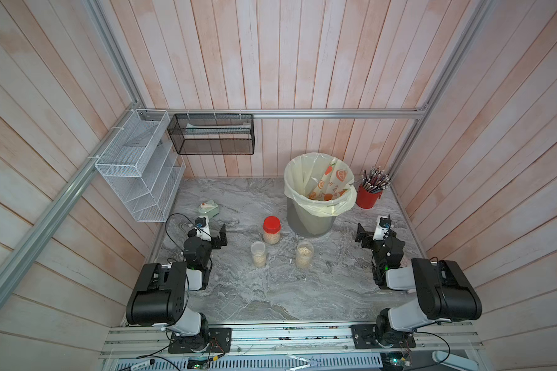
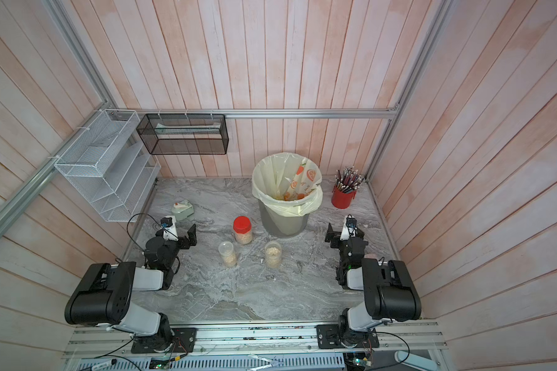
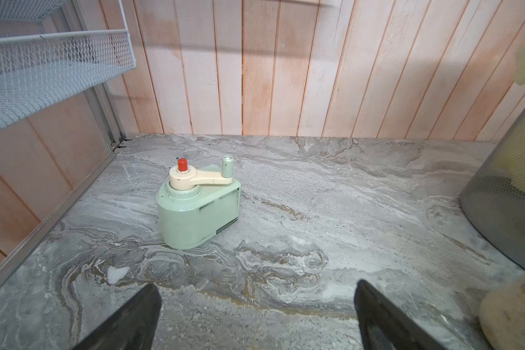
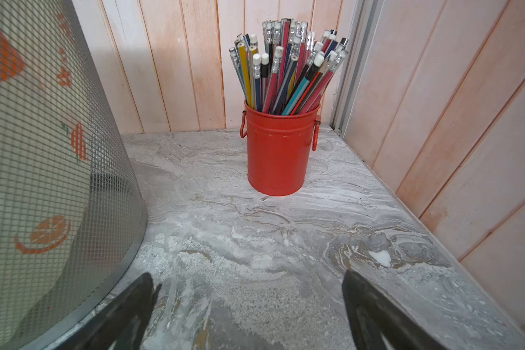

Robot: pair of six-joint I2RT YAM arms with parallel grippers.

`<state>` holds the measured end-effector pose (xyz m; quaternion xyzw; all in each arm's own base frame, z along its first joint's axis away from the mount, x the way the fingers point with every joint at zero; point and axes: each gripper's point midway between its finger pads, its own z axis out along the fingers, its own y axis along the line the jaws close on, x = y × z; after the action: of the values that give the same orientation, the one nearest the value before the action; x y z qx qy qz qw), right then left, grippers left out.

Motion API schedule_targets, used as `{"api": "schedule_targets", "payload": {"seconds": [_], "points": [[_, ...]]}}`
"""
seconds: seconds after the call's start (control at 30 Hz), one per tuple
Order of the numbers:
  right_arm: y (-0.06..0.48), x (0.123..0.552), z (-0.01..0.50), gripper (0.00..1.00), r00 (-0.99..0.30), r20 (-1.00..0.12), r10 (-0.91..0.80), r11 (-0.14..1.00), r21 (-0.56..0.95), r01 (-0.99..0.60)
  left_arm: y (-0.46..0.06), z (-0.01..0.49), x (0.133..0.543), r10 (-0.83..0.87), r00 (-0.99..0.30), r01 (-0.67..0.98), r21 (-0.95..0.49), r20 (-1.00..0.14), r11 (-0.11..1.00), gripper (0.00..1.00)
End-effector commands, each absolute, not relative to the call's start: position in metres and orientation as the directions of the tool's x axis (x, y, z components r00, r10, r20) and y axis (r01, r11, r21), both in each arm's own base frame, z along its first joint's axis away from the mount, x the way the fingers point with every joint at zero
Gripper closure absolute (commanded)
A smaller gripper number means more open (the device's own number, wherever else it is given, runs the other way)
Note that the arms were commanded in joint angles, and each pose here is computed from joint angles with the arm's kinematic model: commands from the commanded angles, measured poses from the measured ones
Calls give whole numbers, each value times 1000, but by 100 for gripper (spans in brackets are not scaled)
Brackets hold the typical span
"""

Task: Empty expired oatmeal from jars
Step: Pick up the jar from the center of the board.

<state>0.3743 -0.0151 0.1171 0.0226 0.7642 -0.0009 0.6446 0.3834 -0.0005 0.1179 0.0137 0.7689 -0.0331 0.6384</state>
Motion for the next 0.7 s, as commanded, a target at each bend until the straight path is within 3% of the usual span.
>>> {"api": "schedule_targets", "payload": {"seconds": [0.0,0.67], "points": [[-18,379,124,1,-148,-989,27,999,21,44,1,127,389,-23,-155,62,-33,-988,998,0],[-17,379,124,1,-148,-989,27,999,21,43,1,127,390,-24,-155,64,-34,-988,997,0]]}}
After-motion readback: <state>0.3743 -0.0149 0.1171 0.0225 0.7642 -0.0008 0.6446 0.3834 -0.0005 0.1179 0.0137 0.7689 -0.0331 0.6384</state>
